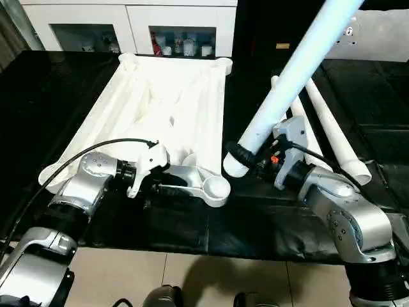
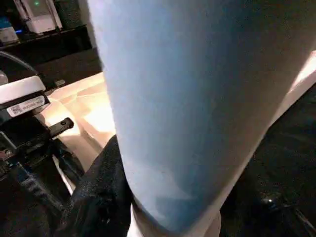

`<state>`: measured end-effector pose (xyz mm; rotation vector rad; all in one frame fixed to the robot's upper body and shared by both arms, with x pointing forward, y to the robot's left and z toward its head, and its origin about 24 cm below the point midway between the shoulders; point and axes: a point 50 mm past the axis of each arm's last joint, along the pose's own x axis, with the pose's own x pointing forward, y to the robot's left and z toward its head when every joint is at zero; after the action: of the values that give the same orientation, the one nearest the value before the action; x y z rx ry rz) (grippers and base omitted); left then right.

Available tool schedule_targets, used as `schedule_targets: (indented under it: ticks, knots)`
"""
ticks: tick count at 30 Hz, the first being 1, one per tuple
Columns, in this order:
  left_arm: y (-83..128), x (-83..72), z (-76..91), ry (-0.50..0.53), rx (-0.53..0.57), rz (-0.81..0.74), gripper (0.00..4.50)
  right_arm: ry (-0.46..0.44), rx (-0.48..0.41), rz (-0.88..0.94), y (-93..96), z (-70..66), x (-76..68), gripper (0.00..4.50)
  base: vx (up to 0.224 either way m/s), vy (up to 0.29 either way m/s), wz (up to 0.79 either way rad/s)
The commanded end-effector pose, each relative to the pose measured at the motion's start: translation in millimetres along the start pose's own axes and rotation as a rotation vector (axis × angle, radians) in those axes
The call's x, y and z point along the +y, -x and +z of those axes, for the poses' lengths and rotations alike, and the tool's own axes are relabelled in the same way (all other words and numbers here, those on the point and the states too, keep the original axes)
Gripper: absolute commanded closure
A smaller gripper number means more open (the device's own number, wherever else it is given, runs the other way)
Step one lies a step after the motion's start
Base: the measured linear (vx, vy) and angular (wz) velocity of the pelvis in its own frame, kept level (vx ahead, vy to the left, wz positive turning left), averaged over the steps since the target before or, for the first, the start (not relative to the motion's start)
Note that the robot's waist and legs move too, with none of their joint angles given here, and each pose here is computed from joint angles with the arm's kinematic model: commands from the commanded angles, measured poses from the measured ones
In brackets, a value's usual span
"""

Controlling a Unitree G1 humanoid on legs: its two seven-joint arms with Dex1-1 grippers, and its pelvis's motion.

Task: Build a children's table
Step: Rotate table base

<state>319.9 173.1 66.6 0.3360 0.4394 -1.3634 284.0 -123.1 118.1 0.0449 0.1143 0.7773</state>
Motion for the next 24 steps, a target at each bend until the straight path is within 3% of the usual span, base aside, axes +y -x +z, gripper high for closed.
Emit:
schedule_targets:
  ticks: [1,6,11,16,24]
  knots:
    - [3,2.1,3.2,-0.011,-0.010,-0.001,3.38,0.033,-0.015,0.014,0.4,3.9,4.1,2.60,0.000,0.000,0.00]
    - [2,1.5,1.3,0.019,-0.038,0.008,3.76,0.032,-0.015,0.017,-0.6,2.7,5.3,2.60,0.000,0.000,0.00]
    - [4,6.7,-3.0,0.060,-0.036,0.112,4.08,0.012,-0.007,-0.007,-1.4,1.5,1.6,2.60,0.000,0.000,0.00]
    - [-6,5.5,3.6,0.110,-0.098,0.188,4.32,-0.005,-0.004,0.006,-3.8,2.3,1.7,2.60,0.000,0.000,0.00]
    - [-27,-3.0,2.7,0.040,-0.039,0.296,4.50,0.002,-0.004,-0.093,-12.4,-2.3,-4.1,2.60,0.000,0.000,0.00]
